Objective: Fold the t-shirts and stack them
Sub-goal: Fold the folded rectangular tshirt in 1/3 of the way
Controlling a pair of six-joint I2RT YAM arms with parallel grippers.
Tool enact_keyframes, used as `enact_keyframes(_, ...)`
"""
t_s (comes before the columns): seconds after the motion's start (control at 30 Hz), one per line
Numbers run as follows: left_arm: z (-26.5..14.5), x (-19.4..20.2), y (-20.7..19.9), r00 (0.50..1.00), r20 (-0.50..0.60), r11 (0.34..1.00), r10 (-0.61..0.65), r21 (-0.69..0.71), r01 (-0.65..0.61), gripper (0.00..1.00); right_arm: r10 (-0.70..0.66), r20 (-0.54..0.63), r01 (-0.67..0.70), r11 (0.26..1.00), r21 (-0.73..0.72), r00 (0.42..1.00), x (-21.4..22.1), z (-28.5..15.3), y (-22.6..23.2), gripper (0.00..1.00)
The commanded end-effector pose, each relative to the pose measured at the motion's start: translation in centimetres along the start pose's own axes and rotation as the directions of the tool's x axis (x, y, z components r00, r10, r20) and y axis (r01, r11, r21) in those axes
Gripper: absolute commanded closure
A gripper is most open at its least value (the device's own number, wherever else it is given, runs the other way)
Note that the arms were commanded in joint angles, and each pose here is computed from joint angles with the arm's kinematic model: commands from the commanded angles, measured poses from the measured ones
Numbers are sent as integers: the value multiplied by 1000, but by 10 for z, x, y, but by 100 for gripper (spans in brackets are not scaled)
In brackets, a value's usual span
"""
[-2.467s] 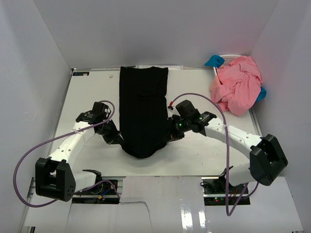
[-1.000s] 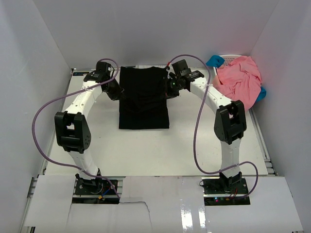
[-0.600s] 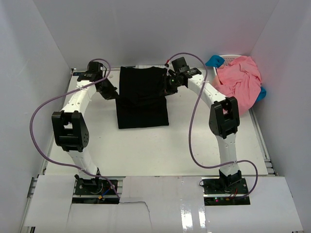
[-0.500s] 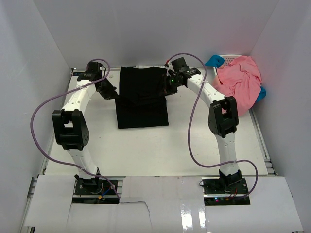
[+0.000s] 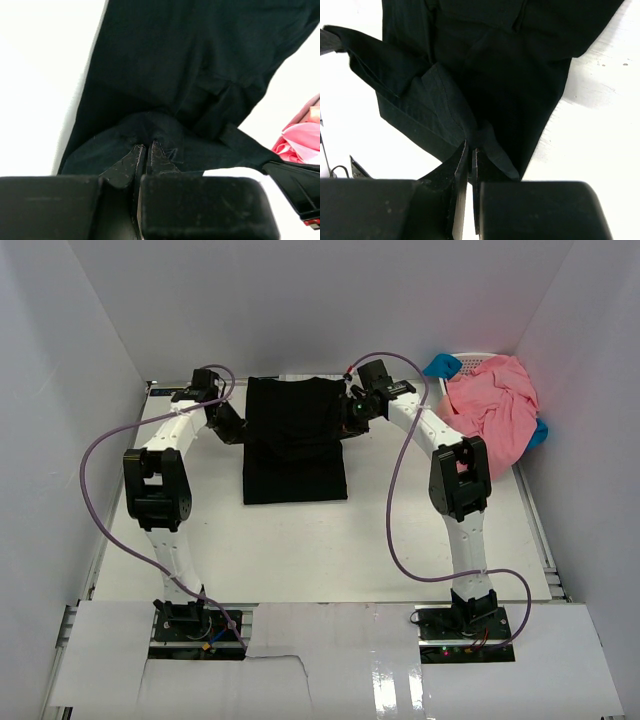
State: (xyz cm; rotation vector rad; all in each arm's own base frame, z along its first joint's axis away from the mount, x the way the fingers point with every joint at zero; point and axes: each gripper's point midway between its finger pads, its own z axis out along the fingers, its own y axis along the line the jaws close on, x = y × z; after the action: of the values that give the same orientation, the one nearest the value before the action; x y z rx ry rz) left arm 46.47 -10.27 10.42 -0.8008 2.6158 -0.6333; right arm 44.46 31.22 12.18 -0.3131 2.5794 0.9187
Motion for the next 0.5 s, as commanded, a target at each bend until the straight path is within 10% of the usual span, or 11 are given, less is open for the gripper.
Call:
enact_keyframes(0.0, -15, -19, -23, 997, 62, 997, 36, 65, -40, 100, -46, 78, 48, 999, -22, 996, -23, -24, 16, 91)
enact_keyframes(0.47, 11, -40, -36, 998, 53, 995, 43, 85, -47, 100, -22, 97, 25, 999, -33, 995, -45, -12, -6, 90)
